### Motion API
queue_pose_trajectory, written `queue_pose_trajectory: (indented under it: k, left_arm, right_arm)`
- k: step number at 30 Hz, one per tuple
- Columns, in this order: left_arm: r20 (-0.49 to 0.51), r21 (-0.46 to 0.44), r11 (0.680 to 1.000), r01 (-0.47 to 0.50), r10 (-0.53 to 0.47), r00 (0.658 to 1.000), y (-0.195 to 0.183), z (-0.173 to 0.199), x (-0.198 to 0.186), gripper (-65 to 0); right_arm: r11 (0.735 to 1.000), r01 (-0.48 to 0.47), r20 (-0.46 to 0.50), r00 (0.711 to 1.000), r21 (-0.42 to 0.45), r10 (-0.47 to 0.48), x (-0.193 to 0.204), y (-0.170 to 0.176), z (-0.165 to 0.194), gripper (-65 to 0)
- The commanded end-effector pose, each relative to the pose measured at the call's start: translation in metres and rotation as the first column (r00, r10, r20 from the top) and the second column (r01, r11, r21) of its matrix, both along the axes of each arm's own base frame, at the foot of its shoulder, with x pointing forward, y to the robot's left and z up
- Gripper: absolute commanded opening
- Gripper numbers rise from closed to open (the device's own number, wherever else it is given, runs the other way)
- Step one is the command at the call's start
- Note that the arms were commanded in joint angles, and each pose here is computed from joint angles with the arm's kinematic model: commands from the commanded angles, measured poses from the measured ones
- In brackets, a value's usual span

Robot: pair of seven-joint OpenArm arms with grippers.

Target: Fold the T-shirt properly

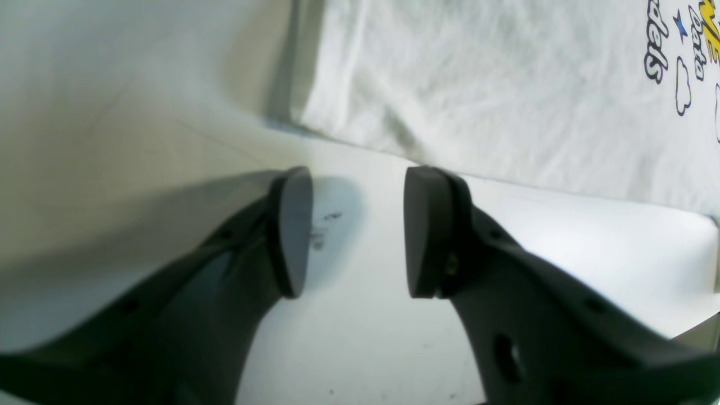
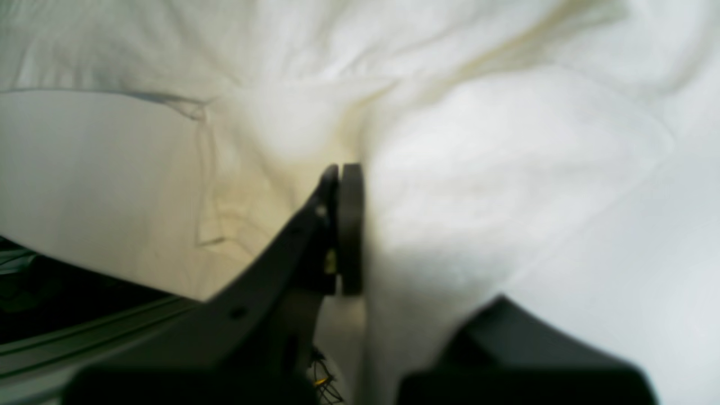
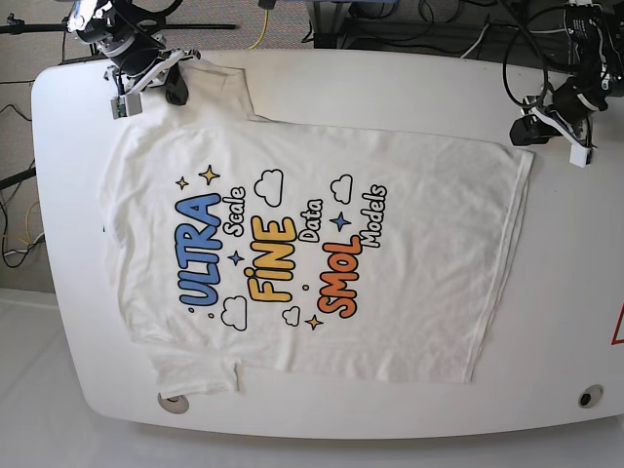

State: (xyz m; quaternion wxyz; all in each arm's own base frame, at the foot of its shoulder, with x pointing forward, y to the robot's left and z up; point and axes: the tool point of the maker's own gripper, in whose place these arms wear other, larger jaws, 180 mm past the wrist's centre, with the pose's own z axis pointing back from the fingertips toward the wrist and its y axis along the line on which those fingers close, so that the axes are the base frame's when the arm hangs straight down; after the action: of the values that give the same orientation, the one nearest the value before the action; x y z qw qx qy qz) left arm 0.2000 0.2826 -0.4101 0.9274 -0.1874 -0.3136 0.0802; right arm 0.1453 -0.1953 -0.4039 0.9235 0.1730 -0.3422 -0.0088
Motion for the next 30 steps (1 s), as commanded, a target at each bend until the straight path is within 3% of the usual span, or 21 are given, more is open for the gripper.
queue_pose_trajectory:
  k: [1,9,17,21,27,30]
  left_arm:
    - [0.035,0.002,1.0,-0.007,0.007,0.999,0.0052,0.009,0.0106,-41.9]
    - [0.054,-0.004,1.0,-0.028,0.029,0.998,0.008,0.0094,0.0145,-37.6]
    - [0.062,-0.002,0.999,-0.039,0.039,0.997,0.0087,0.0075,0.014,-54.2]
    - [0.059,-0.009,0.999,-0.033,0.034,0.998,0.0069,0.0061,0.0148,-56.5]
    - [0.038,-0.013,1.0,-0.018,0.018,0.999,0.0034,0.0029,0.0123,-49.6]
    - [0.02,0.002,1.0,0.0,0.0,1.0,0.0027,0.0004,0.0094,-41.3]
  right_arm:
    - [1.0,-0.002,0.034,0.999,-0.001,0.002,0.0049,-0.0018,0.0076,-65.0]
    - [1.0,0.0,0.035,0.999,-0.003,0.0,0.0054,-0.0027,0.0079,-65.0]
    - [1.0,-0.005,0.04,0.999,-0.003,0.005,0.0062,-0.0019,0.0082,-65.0]
    - [1.0,-0.003,0.037,0.999,-0.002,0.003,0.0057,-0.0023,0.0076,-65.0]
    - [1.0,-0.004,0.038,0.999,-0.001,0.004,0.0052,-0.0024,0.008,-65.0]
    - [1.0,-0.016,0.034,0.999,0.0,0.016,0.0028,-0.0006,0.0069,-65.0]
